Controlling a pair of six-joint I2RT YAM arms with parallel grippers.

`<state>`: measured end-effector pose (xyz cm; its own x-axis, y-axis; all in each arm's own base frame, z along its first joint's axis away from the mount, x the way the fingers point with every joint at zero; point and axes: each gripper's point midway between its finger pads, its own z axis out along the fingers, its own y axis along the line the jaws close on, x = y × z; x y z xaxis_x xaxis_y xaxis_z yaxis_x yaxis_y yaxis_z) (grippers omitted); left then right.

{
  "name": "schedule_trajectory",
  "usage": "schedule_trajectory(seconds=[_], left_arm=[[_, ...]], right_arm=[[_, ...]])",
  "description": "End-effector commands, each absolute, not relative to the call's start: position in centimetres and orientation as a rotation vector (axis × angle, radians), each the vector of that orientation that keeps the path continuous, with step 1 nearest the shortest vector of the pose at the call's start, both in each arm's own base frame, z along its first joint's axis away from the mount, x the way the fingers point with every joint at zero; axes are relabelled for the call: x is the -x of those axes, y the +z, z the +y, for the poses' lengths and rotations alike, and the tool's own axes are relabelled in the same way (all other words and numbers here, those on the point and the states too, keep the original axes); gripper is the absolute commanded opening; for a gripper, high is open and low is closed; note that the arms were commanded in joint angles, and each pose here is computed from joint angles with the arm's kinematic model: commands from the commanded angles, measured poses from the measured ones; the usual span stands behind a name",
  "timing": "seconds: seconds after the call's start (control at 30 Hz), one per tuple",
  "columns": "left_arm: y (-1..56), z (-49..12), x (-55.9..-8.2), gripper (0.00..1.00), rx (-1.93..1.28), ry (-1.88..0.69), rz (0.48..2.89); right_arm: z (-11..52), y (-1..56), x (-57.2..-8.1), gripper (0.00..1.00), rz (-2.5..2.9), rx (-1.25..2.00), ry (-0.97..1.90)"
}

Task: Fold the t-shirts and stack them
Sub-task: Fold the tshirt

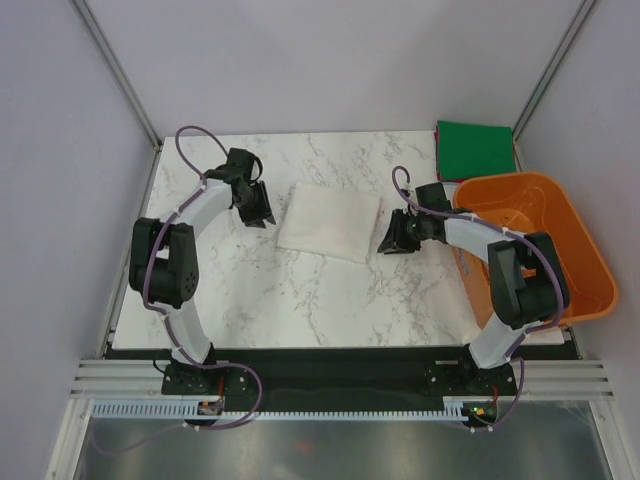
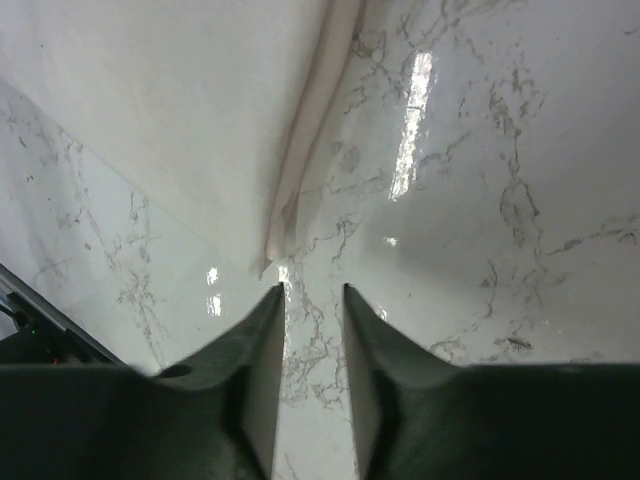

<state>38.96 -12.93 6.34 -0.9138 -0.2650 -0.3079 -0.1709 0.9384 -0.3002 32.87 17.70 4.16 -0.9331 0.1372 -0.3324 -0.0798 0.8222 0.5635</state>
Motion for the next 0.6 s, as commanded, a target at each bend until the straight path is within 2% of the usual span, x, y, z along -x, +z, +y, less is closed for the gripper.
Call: schedule_trajectory(seconds=[0.0, 0.03, 0.07, 0.17, 0.3, 0.57], left_arm=[[11.6, -12.8, -40.3, 0.40, 0.258, -0.381, 2.638], [12.1, -13.3, -40.4, 0.40, 0.248, -0.414, 2.628], [13.0, -14.5, -40.6, 0.40, 0.225, -0.493, 2.614], [14.2, -18.8, -40.8, 0.40, 0.105, -0.710, 2.598], [13.1, -22.6, -40.4, 0.40, 0.040, -0.773, 2.621], [4.6, -20.2, -39.9, 0.40, 0.181, -0.517, 2.784]], right_arm=[[18.3, 8.5, -34.3, 0.28, 2.573, 0.017, 0.841], [19.1, 8.9, -34.2, 0.22, 2.569, 0.058, 0.857], [19.8, 9.5, -34.3, 0.12, 2.555, 0.087, 0.887], [22.0, 10.5, -35.1, 0.05, 2.528, 0.169, 0.958], [24.2, 9.9, -35.9, 0.08, 2.533, 0.249, 1.038], [22.3, 3.0, -35.8, 0.15, 2.670, 0.224, 0.868]])
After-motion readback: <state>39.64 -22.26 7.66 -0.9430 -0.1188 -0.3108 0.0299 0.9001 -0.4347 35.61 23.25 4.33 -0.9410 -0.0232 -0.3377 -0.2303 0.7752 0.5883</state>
